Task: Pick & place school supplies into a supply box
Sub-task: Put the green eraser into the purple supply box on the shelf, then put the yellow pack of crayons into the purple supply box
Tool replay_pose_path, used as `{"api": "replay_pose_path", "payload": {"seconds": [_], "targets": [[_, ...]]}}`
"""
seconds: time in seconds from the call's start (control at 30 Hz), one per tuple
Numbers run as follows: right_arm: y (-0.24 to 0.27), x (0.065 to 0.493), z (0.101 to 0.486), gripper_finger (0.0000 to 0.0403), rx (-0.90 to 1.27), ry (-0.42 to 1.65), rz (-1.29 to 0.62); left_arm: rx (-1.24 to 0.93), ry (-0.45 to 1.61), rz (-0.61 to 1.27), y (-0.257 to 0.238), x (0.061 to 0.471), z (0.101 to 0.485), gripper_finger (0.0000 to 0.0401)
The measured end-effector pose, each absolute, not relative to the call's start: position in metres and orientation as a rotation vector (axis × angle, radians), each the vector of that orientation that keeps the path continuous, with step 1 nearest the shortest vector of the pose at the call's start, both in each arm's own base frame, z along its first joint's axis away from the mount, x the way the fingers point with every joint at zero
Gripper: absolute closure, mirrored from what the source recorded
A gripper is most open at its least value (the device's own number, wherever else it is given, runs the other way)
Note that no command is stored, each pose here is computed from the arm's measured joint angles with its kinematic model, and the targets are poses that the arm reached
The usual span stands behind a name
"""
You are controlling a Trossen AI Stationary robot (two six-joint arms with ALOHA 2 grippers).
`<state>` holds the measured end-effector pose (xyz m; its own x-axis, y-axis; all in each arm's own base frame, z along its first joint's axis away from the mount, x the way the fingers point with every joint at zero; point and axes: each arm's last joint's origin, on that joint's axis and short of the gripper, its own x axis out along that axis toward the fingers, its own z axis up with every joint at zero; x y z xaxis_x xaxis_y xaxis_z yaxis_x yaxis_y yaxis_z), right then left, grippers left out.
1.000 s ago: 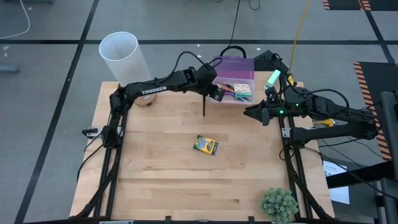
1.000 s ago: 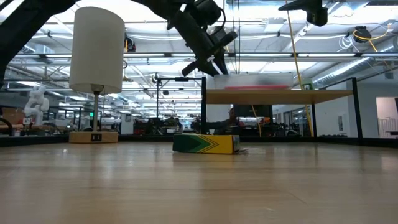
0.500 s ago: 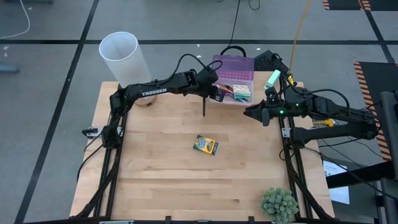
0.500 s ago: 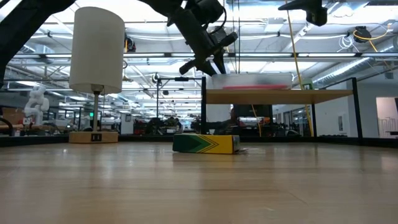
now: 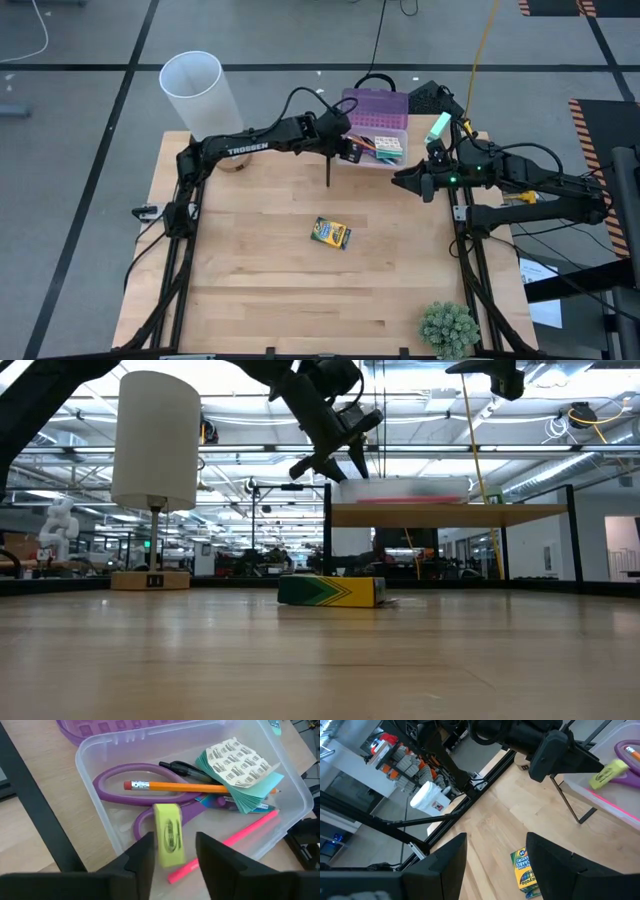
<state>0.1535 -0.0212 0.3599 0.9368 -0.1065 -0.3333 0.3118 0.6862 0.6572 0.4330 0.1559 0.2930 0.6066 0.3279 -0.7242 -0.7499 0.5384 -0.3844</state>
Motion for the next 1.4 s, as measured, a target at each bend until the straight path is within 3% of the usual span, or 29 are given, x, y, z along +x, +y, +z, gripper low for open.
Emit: {"api": "replay_pose_path", "payload": {"seconds": [0.2,0.4,0.67,0.97,1.4], "targets": [[-0.021,0.153,0.36,0.0204,0.782,0.28,-0.238,-0.758,0.63,0.697,0.156,0.432,0.296,0.0206],[-0.021,0.153,0.36,0.0204,0.777,0.28,-0.237,-0.752,0.604,0.703,0.155,0.428,0.305,0.0197],[-0.021,0.154,0.36,0.0204,0.765,0.284,-0.235,-0.754,0.543,0.656,0.154,0.424,0.321,0.0207],[-0.021,0.152,0.358,0.0204,0.798,0.304,-0.25,-0.648,0.493,0.6,0.128,0.389,0.377,0.0236],[-0.02,0.148,0.355,0.0204,0.82,0.335,-0.267,-0.44,0.689,0.413,0.064,0.338,0.416,0.0253]]}}
